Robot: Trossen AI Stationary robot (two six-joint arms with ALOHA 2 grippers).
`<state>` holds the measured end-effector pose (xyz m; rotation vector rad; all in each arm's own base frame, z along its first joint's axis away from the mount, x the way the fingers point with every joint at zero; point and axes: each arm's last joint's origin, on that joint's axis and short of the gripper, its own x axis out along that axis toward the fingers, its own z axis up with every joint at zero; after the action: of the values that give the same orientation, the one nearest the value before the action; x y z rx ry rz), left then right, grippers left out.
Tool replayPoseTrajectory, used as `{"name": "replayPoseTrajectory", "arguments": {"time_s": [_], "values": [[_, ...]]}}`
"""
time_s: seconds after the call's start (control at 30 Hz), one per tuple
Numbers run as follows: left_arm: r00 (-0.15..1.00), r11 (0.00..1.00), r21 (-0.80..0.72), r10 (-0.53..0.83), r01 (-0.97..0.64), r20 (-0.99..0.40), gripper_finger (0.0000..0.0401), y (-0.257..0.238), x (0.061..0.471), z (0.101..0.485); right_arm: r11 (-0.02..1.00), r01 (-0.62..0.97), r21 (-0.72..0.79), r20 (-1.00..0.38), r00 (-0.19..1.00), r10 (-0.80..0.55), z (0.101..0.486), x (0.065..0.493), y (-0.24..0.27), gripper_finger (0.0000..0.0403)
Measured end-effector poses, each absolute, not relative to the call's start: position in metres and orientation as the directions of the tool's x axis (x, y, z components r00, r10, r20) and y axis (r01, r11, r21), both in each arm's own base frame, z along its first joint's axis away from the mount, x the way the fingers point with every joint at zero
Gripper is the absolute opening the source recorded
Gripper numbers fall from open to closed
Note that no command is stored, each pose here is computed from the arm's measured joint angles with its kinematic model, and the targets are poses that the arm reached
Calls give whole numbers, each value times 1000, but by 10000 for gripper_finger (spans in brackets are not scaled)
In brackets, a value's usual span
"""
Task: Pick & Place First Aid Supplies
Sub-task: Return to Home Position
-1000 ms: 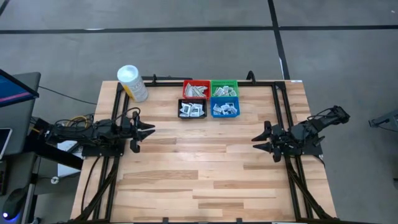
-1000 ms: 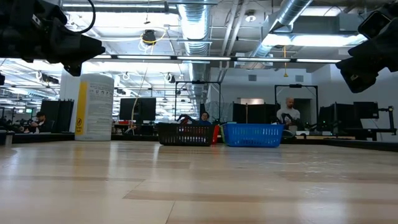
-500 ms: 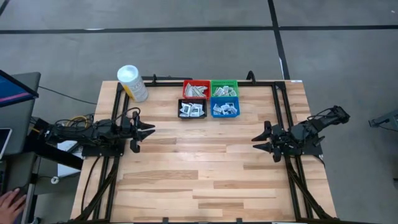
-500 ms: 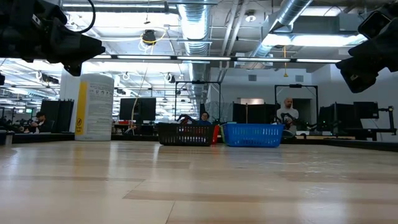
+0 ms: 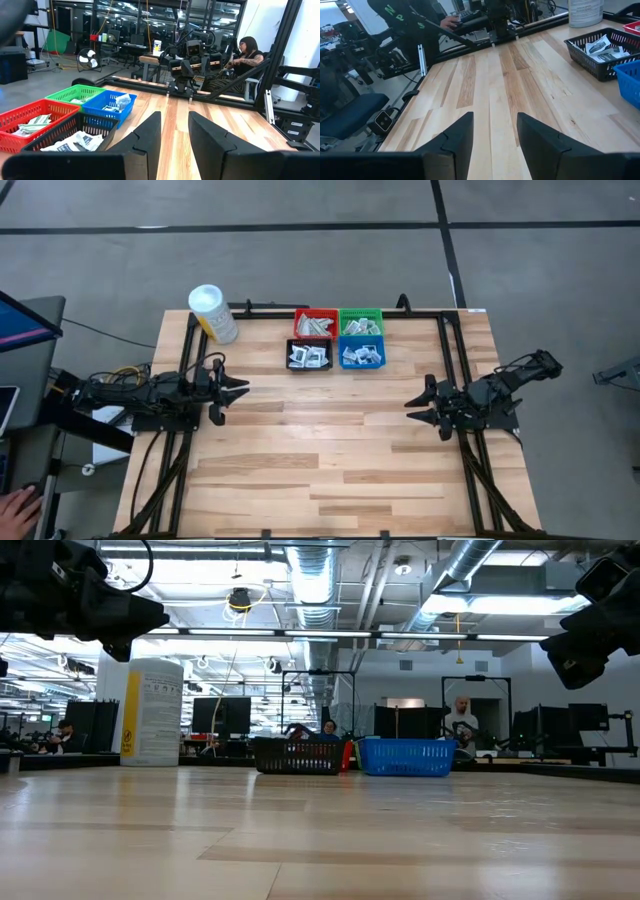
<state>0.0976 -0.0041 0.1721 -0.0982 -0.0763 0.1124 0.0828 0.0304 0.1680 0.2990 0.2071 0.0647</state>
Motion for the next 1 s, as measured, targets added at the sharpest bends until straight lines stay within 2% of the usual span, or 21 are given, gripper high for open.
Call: {"name": "replayPoseTrajectory", "arguments": {"time_s": [1.0], "values": [[990, 989, -105, 116, -107, 83, 99, -4, 97, 173, 954, -33, 299, -193, 977, 94, 168, 83, 30, 141]]}}
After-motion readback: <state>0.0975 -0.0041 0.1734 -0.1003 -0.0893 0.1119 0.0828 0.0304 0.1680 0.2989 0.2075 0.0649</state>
